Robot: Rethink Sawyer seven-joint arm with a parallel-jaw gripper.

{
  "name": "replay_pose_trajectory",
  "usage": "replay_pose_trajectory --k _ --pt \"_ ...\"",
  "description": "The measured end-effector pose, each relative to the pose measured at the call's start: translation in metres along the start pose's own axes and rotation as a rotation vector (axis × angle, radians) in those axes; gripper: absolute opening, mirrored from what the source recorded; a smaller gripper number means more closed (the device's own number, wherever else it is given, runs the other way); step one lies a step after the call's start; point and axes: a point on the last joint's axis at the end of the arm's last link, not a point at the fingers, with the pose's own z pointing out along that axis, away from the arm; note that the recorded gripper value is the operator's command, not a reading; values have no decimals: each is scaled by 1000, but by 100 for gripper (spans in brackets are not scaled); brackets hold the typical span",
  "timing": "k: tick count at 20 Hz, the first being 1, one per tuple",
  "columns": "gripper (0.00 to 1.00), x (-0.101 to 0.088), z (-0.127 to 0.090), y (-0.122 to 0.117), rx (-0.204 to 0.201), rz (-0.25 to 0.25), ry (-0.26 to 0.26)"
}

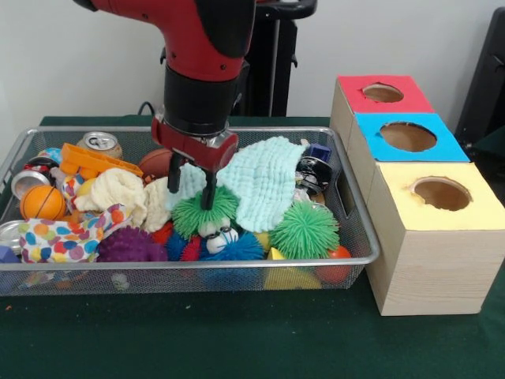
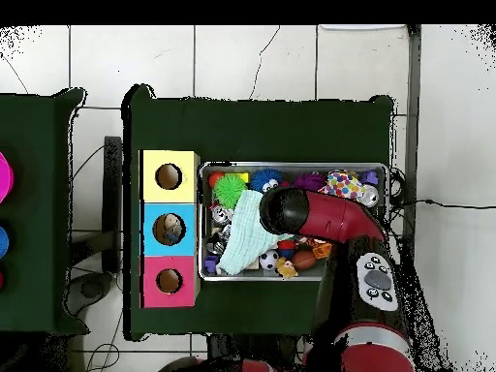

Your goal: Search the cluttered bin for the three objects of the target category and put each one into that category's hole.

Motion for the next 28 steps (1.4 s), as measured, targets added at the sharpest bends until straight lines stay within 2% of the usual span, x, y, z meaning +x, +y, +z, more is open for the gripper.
replay_pose_trajectory --k 6,19,28 --pt "100 -2 10 0 -16 6 -13" --pt "100 -31 12 -33 -66 92 -12" --pt "100 -44 8 -26 -80 88 -37"
